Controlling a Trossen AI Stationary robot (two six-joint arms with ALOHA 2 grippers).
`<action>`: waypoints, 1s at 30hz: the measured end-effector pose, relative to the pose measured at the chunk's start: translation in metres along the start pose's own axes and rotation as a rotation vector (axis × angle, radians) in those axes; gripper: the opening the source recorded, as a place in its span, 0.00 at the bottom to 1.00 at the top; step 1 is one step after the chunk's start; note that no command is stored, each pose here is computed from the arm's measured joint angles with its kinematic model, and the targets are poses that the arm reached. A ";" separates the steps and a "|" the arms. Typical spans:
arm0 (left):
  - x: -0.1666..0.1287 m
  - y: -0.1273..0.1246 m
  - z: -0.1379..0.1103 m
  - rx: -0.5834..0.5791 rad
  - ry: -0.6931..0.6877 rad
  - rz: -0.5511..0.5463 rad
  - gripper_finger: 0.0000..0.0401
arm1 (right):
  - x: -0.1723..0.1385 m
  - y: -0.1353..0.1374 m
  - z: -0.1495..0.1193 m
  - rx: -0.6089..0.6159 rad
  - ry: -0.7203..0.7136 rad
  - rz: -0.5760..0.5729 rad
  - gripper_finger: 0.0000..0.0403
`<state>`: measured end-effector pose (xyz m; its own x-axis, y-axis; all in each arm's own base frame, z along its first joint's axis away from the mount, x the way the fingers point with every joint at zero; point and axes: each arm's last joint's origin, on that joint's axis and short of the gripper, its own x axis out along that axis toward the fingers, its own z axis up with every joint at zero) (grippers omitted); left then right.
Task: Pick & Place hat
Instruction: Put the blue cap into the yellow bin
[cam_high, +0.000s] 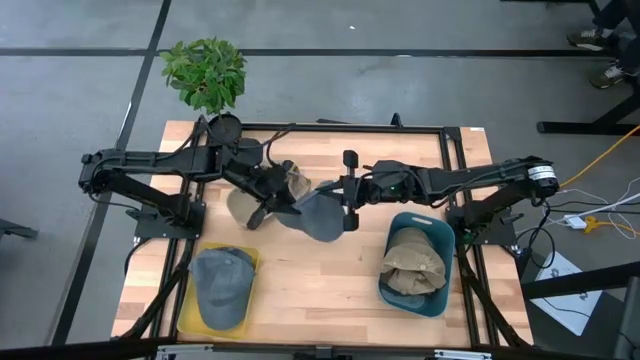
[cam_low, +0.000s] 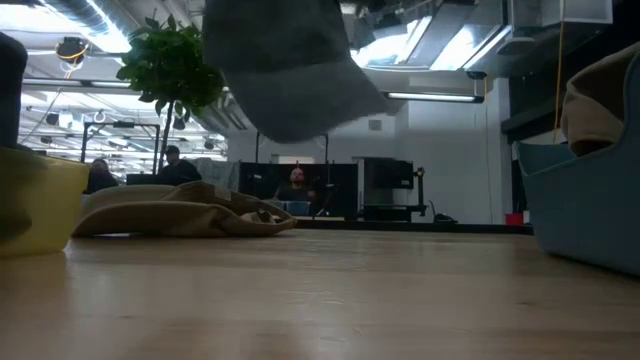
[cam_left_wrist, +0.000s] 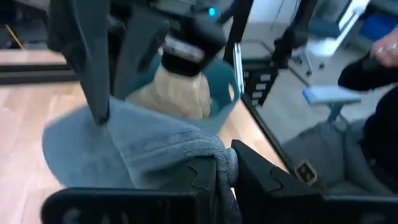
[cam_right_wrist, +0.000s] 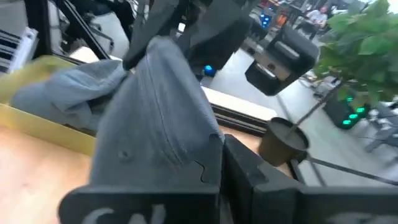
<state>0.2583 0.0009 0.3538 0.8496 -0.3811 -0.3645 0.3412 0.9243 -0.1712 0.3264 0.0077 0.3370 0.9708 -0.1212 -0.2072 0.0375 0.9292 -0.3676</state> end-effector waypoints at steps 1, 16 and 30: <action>0.000 0.000 0.002 -0.005 -0.021 0.002 0.08 | 0.000 0.000 0.000 -0.013 0.008 -0.012 0.03; -0.010 0.019 0.007 -0.143 -0.093 0.234 0.07 | -0.029 -0.009 0.004 0.071 0.136 -0.235 0.48; -0.040 0.003 0.008 -0.139 -0.102 0.294 0.06 | -0.028 0.009 0.004 0.078 0.127 -0.071 0.63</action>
<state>0.2288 0.0193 0.3752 0.9417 -0.0880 -0.3249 0.0234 0.9800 -0.1977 0.3010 0.0211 0.3434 0.9276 -0.2258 -0.2977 0.1279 0.9405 -0.3148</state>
